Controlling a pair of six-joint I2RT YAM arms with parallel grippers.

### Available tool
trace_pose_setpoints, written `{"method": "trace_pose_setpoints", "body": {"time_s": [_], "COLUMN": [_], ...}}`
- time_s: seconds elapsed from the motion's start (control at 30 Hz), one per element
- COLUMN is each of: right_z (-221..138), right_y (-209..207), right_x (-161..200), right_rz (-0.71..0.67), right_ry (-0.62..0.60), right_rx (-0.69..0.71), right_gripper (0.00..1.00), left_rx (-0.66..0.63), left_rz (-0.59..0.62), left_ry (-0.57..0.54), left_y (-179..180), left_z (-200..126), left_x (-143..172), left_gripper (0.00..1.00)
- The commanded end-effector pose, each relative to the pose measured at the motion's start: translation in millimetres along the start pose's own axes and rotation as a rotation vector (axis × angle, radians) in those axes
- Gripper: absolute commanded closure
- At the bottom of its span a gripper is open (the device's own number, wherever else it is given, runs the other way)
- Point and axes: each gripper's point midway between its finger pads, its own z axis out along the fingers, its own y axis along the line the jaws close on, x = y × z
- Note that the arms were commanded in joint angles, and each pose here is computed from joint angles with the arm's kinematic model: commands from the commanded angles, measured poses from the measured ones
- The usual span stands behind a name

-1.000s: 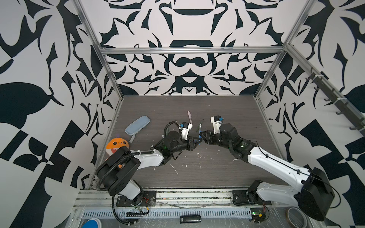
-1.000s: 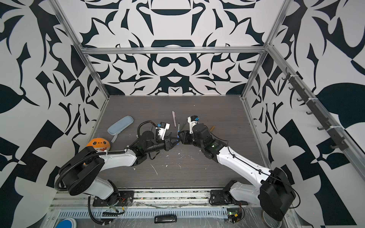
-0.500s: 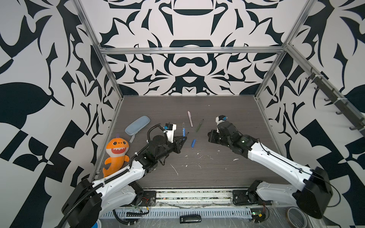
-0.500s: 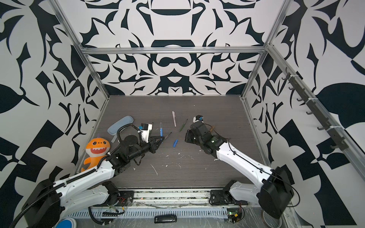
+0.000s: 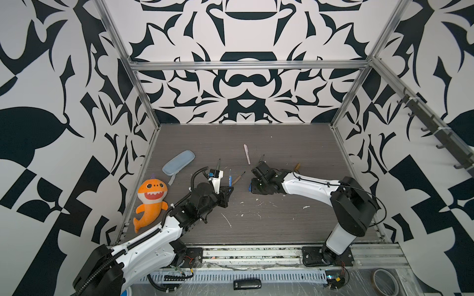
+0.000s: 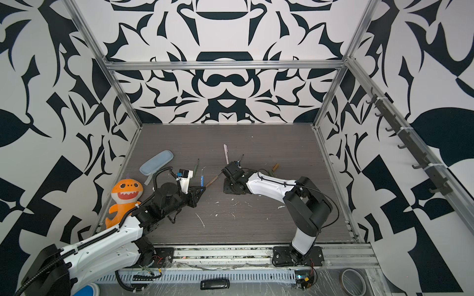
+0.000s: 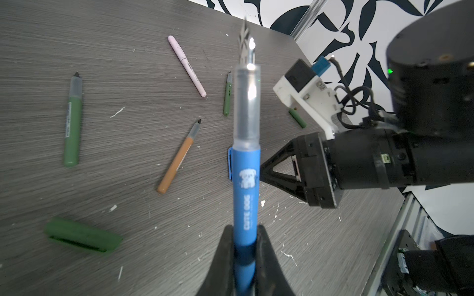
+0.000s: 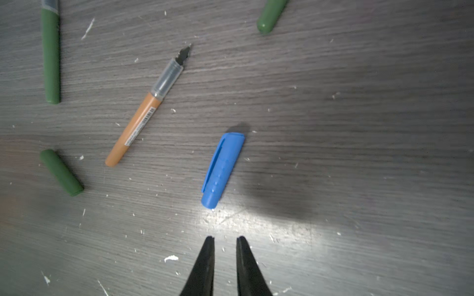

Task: Insert pens into pen caps
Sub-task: Pick up the pen cap from the center of the table.

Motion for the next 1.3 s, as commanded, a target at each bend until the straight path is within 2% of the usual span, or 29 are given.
{"method": "trace_pose_setpoints", "body": {"time_s": [0.0, 0.27, 0.63, 1.27], "right_z": [-6, 14, 20, 42], "right_y": [18, 8, -1, 7], "right_x": [-18, -29, -37, -36], "right_rz": [0.005, 0.023, 0.009, 0.020], "right_ry": [-0.040, -0.030, -0.040, 0.007], "right_rx": [-0.041, 0.037, 0.105, 0.068], "right_gripper": [0.80, 0.81, 0.81, 0.80], "left_rx": [0.004, 0.019, 0.031, 0.032], "left_rz": [-0.009, -0.004, 0.004, 0.013], "left_ry": [-0.011, -0.011, -0.010, 0.002], "left_y": [1, -2, -3, -3], "left_z": [-2, -3, -1, 5], "left_x": [1, 0, 2, 4], "left_gripper": [0.87, 0.86, 0.86, 0.85]}}
